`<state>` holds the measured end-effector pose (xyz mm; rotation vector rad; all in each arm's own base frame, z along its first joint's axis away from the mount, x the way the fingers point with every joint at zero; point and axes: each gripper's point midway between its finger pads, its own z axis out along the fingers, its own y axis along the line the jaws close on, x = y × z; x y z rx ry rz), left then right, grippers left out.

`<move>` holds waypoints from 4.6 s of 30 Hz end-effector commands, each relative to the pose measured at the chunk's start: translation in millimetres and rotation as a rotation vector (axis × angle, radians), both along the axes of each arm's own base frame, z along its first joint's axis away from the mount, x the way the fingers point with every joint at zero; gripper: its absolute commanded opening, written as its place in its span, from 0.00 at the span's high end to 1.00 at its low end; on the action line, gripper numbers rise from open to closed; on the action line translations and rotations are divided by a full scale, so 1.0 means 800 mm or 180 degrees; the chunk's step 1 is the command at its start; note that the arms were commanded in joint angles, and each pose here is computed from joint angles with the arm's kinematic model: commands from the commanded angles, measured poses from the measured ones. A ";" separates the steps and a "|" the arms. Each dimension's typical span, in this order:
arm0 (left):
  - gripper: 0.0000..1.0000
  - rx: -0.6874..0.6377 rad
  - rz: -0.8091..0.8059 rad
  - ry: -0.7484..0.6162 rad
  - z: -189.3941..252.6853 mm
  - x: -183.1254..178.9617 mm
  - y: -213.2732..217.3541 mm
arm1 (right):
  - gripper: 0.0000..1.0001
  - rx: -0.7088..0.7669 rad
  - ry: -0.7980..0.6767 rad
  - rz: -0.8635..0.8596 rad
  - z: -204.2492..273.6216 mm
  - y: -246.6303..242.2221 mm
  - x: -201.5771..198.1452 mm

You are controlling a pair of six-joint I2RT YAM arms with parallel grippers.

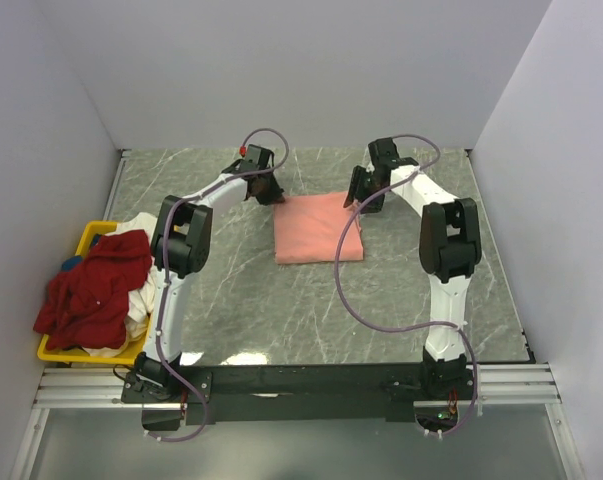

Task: Fold and stack the t-shirts
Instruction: Fold the tshirt, then neatly place the folded tshirt to the corner, then reset both grippers

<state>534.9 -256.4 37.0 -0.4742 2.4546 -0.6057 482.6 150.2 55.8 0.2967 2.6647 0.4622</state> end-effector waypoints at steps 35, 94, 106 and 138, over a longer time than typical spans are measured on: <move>0.71 -0.0137 -0.0473 -0.1116 0.287 -0.220 0.080 | 1.00 -0.0996 -0.0124 -0.0096 -0.017 -0.053 0.005; 0.76 0.0027 -0.0638 -0.0955 0.249 -0.226 0.083 | 0.21 -0.2452 -0.0931 -0.1736 0.079 -0.443 0.159; 0.73 0.0035 -0.0489 -0.0984 0.250 -0.231 0.093 | 0.16 -0.1864 -0.1180 -0.1689 0.153 -0.314 0.114; 0.72 -0.0096 -0.0192 -0.0876 0.179 -0.306 0.128 | 0.15 0.0154 -0.1384 0.0389 0.158 0.090 -0.244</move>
